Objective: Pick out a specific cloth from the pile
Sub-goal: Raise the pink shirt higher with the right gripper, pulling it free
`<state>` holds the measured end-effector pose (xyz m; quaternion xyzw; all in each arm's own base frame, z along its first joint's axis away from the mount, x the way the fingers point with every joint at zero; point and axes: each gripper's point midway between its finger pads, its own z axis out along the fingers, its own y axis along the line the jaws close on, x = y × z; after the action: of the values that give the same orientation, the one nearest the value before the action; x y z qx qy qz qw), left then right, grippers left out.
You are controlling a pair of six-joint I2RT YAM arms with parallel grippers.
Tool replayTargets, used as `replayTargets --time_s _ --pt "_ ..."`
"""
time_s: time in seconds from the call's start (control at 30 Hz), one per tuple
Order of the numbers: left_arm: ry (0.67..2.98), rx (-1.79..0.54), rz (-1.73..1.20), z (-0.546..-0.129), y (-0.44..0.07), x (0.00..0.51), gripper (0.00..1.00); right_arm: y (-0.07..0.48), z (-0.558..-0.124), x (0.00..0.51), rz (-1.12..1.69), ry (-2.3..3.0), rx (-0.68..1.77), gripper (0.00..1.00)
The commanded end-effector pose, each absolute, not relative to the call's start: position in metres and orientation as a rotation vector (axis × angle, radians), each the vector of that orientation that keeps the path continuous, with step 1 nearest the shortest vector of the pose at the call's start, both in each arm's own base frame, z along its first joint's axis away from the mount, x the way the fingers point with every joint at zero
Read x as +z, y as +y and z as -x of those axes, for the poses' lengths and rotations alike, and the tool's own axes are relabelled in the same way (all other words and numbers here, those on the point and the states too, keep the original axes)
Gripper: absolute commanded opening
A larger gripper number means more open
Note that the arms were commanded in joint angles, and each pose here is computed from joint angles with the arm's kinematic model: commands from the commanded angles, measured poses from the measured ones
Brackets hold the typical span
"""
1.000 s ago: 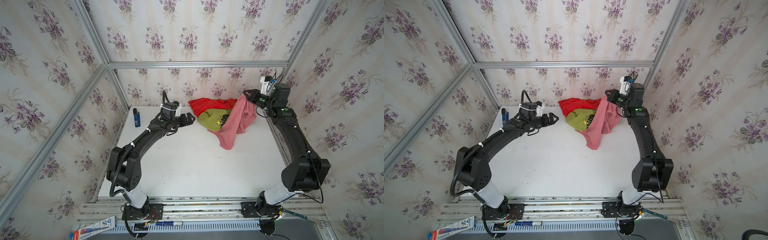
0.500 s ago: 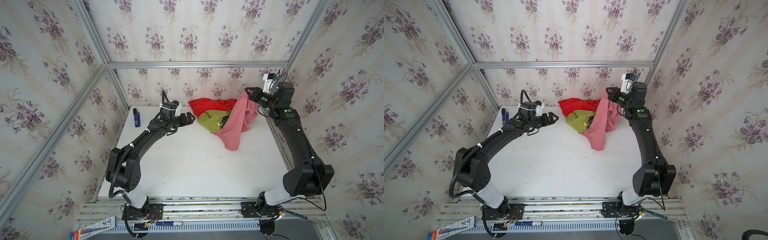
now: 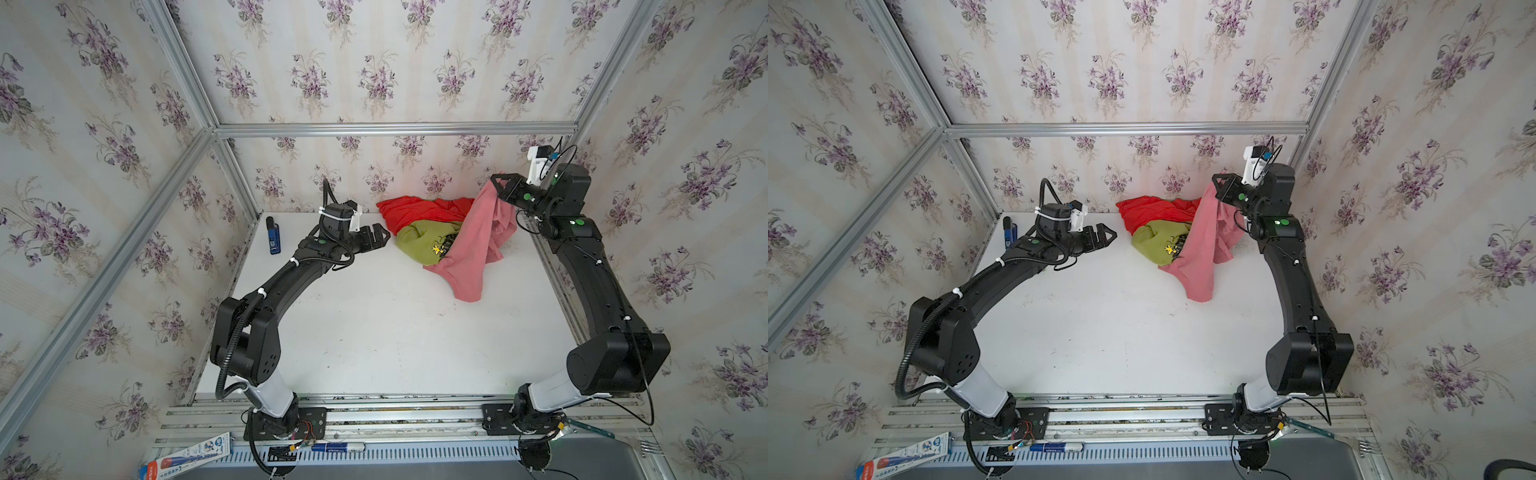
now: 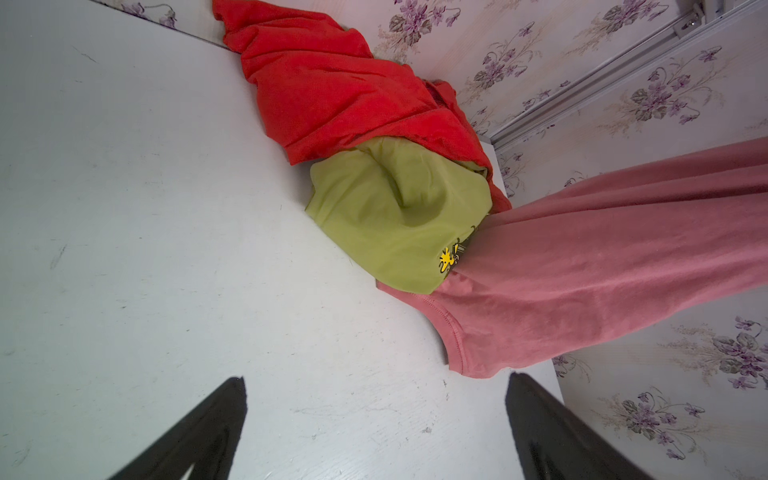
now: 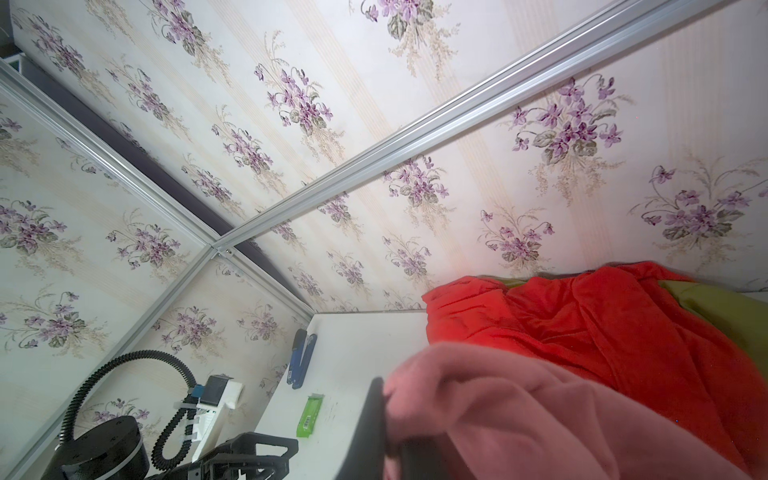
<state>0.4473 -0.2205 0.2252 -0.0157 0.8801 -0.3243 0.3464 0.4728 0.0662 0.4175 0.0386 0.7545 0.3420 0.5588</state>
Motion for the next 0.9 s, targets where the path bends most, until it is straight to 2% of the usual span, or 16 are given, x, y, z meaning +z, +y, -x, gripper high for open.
replayTargets --time_s 0.0,0.87 --pt "2.259 -0.854 0.033 -0.448 -0.222 0.232 1.0 0.067 -0.47 0.45 -0.021 1.664 0.774 0.0" --pt "2.253 -0.863 0.036 -0.445 -0.223 0.236 1.0 0.074 -0.456 0.471 0.016 1.612 0.76 0.0"
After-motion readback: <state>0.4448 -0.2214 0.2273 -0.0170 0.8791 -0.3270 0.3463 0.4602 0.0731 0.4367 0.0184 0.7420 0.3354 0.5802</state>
